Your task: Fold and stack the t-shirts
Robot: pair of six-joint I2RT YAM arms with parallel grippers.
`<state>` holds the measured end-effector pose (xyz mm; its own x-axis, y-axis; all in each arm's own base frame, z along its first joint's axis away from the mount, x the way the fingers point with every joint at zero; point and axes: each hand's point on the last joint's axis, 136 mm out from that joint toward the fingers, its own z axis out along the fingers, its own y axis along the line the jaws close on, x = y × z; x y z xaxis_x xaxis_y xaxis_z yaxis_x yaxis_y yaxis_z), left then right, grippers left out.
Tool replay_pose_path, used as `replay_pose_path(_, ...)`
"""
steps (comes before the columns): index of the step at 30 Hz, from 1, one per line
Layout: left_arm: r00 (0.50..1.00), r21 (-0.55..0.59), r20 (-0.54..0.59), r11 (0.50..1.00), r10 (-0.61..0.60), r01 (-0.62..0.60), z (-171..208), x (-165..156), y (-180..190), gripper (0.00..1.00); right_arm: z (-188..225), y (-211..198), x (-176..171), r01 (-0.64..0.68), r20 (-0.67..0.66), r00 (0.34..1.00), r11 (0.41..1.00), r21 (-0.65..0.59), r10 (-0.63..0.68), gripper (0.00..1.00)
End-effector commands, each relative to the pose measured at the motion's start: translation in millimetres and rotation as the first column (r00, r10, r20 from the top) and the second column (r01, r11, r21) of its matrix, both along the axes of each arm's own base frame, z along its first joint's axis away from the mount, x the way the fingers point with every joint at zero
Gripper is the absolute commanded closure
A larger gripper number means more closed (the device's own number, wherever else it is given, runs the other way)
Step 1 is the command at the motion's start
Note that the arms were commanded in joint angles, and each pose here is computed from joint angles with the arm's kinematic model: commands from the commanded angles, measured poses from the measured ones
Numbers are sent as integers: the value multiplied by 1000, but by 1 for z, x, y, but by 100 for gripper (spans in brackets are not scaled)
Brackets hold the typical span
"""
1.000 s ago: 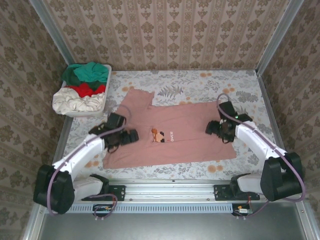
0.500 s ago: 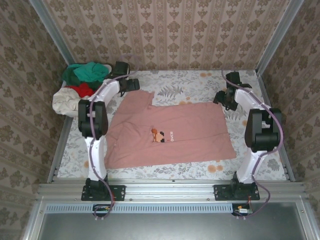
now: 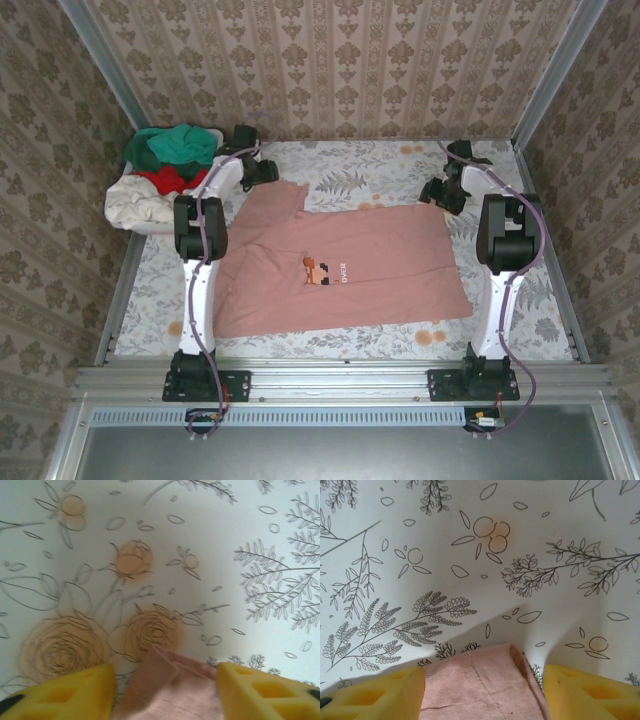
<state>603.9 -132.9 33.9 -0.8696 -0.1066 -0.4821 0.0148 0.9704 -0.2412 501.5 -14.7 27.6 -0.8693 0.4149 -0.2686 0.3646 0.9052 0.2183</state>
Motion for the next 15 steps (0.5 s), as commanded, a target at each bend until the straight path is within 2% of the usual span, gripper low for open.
replay_pose_path(1, 998, -65, -55, 997, -38, 34, -14, -14, -6, 46, -17, 1, -8, -13, -74, 997, 1000, 16, 14, 35)
replay_pose_path(2, 998, -71, -52, 997, -47, 43, -12, -15, -7, 47, -18, 0, -7, -12, -78, 997, 1000, 16, 13, 38)
replay_pose_path(8, 995, -87, -48, 993, -86, 82, -5, -23, -9, 76, -15, -1, -1, -21, -77, 997, 1000, 18, 22, 53)
replay_pose_path(10, 994, -91, -34, 991, -101, 97, 4, -24, -9, 85, -9, 0, 2, -27, -58, 998, 999, 19, 28, 62)
replay_pose_path(12, 993, -104, -10, 988, -115, 113, 19, -24, -11, 95, -5, 0, 4, -36, -49, 998, 999, 15, 36, 76)
replay_pose_path(15, 991, -142, 33, 981, -132, 135, 47, -24, -13, 100, 2, -1, 6, -43, -47, 998, 999, 12, 44, 91)
